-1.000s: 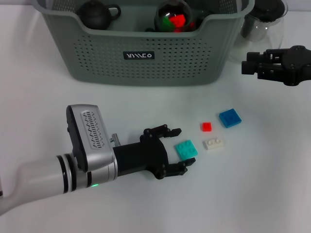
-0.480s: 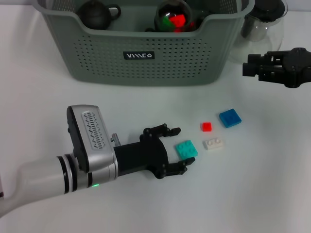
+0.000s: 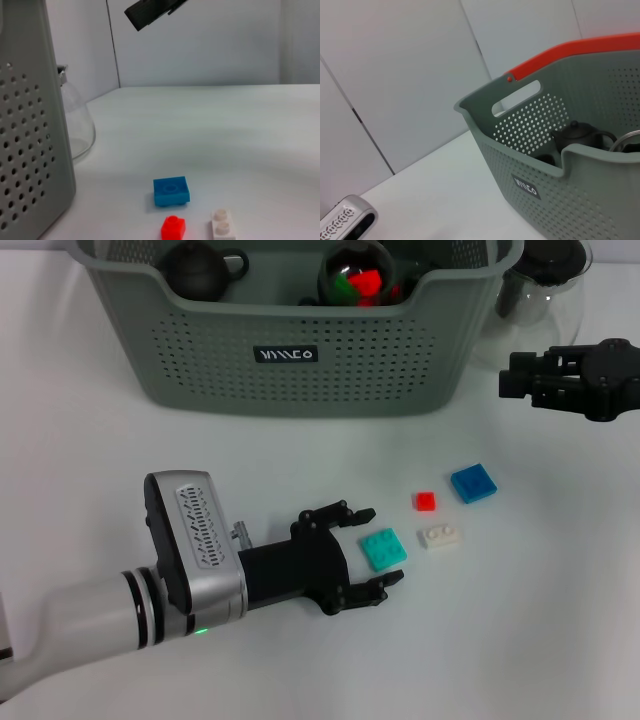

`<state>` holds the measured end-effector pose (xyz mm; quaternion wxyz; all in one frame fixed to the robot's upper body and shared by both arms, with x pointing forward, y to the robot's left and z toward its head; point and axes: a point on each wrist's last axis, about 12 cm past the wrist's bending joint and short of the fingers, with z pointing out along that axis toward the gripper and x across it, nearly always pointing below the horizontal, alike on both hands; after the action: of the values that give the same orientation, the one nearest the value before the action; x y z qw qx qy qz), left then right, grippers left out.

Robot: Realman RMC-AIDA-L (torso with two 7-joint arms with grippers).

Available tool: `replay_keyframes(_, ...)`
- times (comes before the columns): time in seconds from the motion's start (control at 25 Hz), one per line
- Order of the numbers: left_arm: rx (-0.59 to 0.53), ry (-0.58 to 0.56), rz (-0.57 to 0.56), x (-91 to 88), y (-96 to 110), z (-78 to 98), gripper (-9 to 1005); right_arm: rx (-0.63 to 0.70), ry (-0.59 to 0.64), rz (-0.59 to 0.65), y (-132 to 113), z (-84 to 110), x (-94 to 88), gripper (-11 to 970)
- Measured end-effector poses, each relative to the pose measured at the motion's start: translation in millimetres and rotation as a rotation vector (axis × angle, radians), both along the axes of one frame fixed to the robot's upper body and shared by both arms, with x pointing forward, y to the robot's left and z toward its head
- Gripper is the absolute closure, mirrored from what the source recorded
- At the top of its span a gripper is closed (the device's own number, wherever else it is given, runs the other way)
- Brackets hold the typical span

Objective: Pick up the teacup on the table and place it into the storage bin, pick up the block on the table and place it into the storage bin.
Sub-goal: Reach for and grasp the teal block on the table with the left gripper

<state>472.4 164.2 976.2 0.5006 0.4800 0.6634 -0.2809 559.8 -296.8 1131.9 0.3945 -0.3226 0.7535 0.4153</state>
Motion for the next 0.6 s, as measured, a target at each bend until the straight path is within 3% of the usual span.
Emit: replay_keyframes(0.6, 0.014, 0.006, -0.013, -0.3, -1.8, -1.1, 461, 0.0, 0.002, 0.001, -0.3, 0.0, -0.1, 547)
